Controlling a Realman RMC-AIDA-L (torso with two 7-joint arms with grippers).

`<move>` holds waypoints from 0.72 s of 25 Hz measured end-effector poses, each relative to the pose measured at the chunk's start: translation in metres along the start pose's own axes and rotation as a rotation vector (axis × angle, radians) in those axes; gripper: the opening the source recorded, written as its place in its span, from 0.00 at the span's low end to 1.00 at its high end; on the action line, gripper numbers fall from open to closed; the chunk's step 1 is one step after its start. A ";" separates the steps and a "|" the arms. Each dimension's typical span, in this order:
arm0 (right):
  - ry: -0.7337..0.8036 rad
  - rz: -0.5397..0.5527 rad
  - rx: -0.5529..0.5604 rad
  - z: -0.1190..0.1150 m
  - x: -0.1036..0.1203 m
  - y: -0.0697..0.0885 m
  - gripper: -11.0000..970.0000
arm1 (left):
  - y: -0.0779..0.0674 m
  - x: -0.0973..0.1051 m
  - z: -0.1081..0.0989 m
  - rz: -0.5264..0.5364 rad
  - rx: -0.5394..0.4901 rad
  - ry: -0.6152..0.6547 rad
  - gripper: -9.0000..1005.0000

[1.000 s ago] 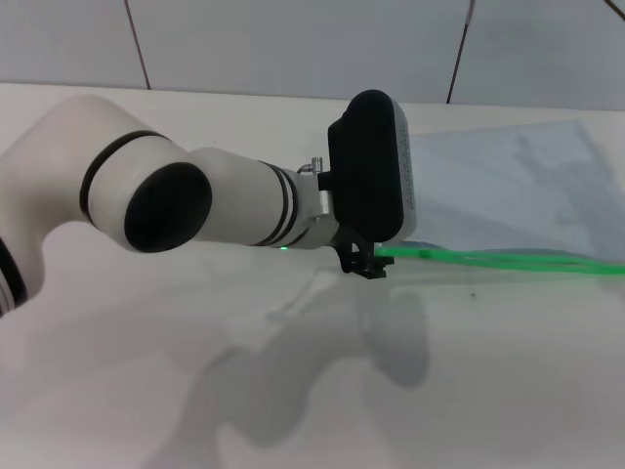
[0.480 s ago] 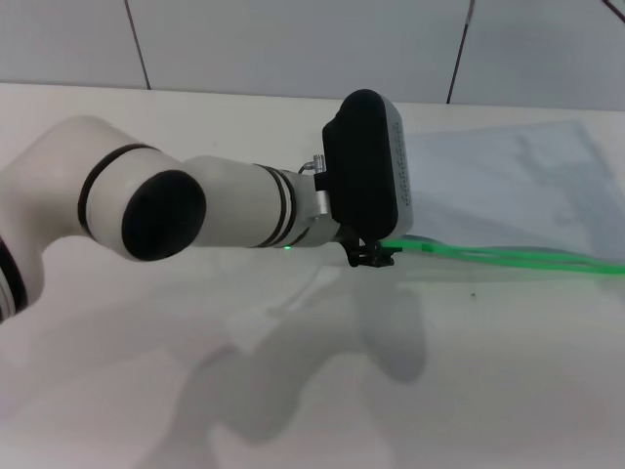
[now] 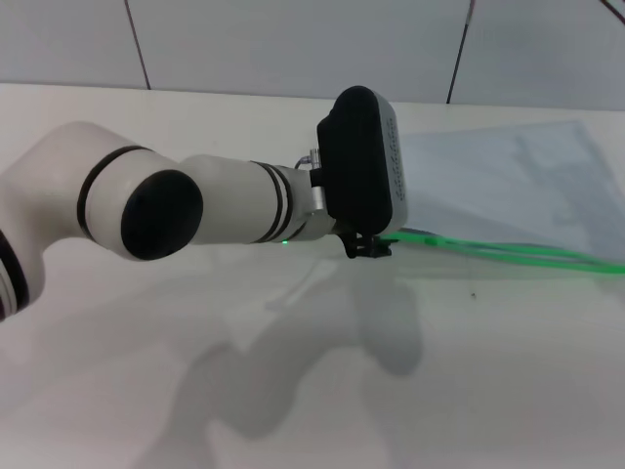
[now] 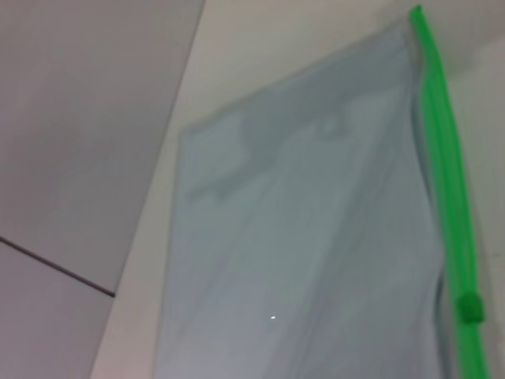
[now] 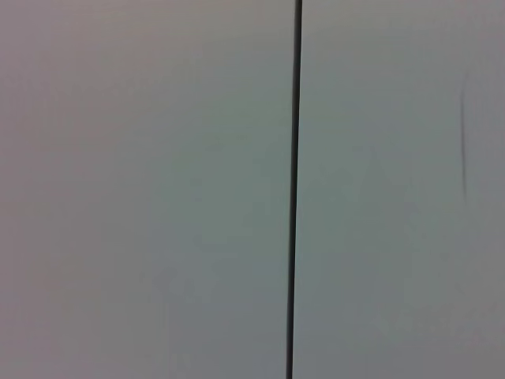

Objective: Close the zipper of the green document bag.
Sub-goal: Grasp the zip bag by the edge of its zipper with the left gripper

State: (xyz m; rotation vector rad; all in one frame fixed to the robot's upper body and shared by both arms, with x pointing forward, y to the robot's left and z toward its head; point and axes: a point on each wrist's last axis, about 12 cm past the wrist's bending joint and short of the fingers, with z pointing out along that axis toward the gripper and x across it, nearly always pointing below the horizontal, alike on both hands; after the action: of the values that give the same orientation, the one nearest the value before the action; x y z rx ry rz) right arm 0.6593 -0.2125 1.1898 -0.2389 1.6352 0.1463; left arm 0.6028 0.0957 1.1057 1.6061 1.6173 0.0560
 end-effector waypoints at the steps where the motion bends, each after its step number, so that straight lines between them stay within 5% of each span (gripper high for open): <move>1: 0.000 0.000 0.000 0.000 0.000 0.000 0.92 | 0.001 0.001 0.000 0.001 -0.007 -0.001 0.73; 18: 0.001 -0.005 -0.007 0.000 0.000 0.002 0.92 | 0.001 0.001 0.002 0.006 -0.024 -0.009 0.73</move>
State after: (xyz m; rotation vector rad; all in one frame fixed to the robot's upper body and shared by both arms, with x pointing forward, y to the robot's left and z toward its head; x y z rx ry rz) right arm 0.6587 -0.2102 1.1894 -0.2485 1.6352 0.1486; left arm 0.6044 0.0958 1.1047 1.5910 1.5990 0.0710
